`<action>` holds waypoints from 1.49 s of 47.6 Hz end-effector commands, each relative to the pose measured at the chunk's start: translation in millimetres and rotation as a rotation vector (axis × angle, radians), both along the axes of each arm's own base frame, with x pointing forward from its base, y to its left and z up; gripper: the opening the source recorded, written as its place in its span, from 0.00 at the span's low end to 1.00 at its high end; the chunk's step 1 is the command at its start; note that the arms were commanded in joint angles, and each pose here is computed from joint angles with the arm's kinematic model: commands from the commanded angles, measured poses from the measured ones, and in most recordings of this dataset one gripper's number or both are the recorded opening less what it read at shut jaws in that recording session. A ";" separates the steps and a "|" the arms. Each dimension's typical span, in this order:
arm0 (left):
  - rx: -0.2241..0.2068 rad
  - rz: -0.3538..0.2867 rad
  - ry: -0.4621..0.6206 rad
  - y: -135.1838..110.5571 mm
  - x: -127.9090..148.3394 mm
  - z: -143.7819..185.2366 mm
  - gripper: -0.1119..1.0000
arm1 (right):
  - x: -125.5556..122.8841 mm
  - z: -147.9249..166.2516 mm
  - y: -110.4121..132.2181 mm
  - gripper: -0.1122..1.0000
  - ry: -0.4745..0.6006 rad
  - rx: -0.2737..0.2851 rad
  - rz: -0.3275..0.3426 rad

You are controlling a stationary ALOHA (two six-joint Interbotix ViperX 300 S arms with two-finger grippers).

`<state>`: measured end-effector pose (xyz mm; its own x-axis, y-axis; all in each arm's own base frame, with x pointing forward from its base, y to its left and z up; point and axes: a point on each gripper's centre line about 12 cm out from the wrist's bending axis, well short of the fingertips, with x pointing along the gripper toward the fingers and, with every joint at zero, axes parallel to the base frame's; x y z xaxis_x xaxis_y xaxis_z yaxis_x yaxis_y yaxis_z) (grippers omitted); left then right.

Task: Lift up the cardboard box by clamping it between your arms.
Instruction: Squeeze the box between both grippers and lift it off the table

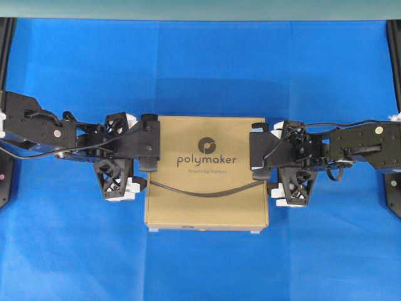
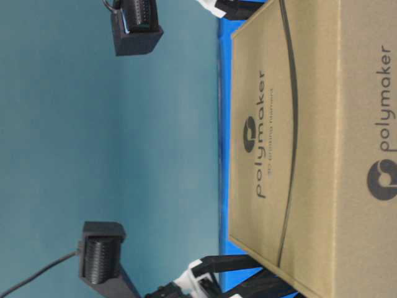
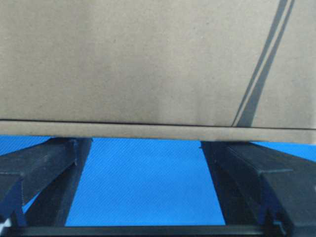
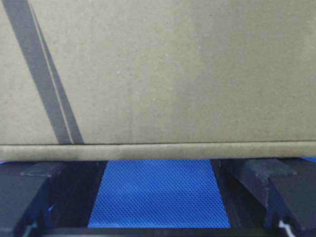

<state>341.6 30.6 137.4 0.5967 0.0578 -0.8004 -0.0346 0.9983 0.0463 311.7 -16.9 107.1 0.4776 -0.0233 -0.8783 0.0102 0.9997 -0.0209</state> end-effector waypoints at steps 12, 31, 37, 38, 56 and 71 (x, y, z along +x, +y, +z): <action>0.004 0.008 -0.080 1.2 4.7 60.8 0.87 | 19.9 68.0 5.4 1.00 -0.069 0.004 0.013; 0.013 -0.011 -0.107 -5.3 0.7 155.9 0.87 | 6.9 147.7 8.1 1.00 -0.019 0.018 0.015; 0.017 -0.016 -0.100 -5.6 1.7 175.8 0.87 | 2.3 172.6 8.6 1.00 0.002 0.024 0.012; 0.020 -0.014 -0.103 -4.8 1.8 179.7 0.87 | 1.6 176.4 8.1 1.00 0.005 0.026 0.008; 0.017 -0.010 -0.102 -5.2 1.0 247.6 0.87 | 1.5 249.2 9.6 1.00 -0.027 0.051 -0.028; 0.024 -0.006 -0.120 -3.1 8.1 271.3 0.87 | -1.3 276.7 8.8 1.00 -0.029 0.046 -0.027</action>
